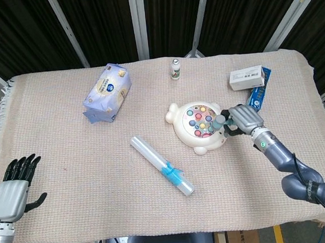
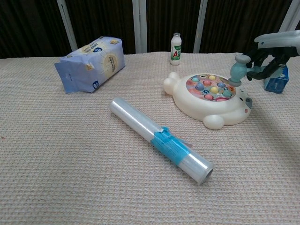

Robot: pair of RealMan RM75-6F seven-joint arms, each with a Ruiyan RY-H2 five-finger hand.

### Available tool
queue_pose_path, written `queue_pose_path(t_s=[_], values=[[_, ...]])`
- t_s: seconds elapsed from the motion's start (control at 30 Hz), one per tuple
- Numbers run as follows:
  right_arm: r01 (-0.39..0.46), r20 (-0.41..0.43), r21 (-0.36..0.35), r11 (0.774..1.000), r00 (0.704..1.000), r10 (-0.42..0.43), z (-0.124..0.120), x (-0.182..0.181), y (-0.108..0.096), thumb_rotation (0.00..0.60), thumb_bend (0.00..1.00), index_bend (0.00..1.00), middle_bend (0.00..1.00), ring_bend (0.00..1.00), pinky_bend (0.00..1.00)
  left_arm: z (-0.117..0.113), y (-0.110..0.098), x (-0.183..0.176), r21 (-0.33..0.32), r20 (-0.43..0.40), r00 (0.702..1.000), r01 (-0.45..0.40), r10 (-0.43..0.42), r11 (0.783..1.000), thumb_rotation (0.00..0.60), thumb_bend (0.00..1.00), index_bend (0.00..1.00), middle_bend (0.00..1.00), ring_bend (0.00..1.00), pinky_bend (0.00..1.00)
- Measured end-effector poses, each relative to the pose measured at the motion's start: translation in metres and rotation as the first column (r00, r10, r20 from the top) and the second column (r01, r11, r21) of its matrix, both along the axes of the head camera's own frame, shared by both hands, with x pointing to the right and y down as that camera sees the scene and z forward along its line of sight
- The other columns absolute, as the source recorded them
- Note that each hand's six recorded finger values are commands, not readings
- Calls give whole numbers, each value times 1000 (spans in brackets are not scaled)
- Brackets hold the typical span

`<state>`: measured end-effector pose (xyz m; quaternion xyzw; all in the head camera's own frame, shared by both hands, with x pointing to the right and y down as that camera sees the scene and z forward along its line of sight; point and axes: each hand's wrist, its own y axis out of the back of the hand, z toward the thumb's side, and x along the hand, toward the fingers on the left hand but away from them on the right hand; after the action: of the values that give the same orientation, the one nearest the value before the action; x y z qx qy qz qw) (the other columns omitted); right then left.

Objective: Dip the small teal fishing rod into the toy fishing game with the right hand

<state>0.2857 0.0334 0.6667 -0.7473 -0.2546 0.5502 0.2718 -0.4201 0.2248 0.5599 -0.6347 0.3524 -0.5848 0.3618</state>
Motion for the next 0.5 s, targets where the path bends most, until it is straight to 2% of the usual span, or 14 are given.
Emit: queue_pose_path(t_s=[0.17, 0.5], values=[[17, -45, -21, 1000, 999, -18, 9, -13, -6, 600, 797, 904, 773, 547, 273, 0, 0, 0, 0, 1, 1000, 1, -1, 1000, 600, 223, 0, 0, 0, 0], [30, -102, -51, 998, 994, -35, 24, -17, -2, 600, 799, 908, 776, 549, 273, 2, 0, -1, -6, -1, 1000, 4, -4, 1000, 600, 223, 0, 0, 0, 0]])
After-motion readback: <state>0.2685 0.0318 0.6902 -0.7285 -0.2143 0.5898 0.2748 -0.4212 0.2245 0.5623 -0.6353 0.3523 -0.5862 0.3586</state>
